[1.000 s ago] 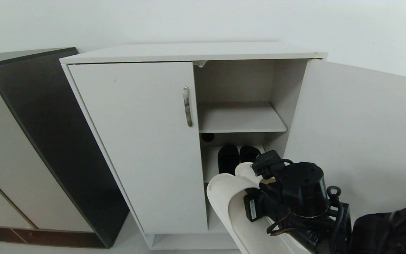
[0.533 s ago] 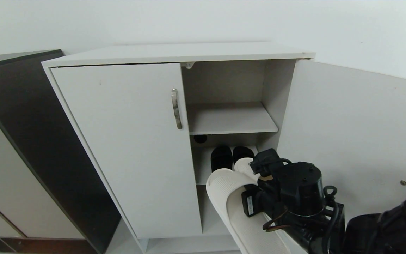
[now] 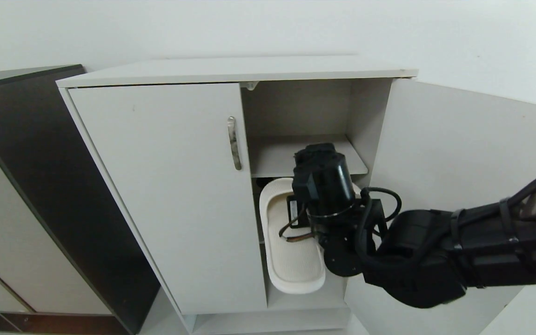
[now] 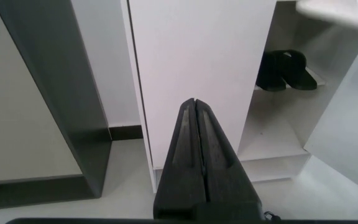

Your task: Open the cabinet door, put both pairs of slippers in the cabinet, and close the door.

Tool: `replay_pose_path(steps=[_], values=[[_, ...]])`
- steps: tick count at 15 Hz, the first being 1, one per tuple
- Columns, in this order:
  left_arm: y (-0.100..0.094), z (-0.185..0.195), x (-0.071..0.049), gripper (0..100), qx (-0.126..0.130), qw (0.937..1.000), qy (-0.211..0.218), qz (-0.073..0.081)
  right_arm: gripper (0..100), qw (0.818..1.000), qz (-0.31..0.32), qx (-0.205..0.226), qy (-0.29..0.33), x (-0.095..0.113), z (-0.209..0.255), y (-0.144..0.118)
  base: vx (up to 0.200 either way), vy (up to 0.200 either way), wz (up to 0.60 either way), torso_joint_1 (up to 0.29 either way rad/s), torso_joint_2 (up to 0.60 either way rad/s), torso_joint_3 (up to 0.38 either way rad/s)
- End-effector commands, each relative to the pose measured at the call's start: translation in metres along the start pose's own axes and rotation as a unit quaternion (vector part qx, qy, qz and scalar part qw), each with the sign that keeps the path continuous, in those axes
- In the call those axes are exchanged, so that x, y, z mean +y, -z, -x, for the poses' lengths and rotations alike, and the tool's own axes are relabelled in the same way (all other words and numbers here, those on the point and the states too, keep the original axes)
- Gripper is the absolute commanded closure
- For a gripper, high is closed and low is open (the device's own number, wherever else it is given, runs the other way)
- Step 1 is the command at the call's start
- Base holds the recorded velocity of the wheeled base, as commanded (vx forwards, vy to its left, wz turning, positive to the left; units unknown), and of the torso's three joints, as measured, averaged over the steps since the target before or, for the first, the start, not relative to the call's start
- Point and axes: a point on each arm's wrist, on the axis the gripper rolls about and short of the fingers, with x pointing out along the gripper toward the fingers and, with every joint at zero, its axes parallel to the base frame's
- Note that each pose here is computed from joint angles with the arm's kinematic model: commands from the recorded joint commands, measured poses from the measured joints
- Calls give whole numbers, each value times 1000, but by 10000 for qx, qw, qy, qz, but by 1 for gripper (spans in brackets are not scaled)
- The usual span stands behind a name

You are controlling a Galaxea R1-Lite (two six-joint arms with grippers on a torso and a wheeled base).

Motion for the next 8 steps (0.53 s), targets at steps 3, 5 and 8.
replay_pose_path(steps=[3, 5, 8], values=[[0, 0, 0, 100, -1, 10000, 0, 1, 100, 9997, 78, -79, 217, 11, -11, -14, 0, 0, 0, 0, 0, 0], [0, 0, 0, 100, -1, 10000, -8, 1, 100, 9996, 88, -58, 274, 9, -16, -12, 0, 0, 0, 0, 0, 0], [0, 0, 0, 100, -1, 10000, 0, 1, 100, 9993, 108, -36, 361, 5, -23, -10, 0, 0, 0, 0, 0, 0]])
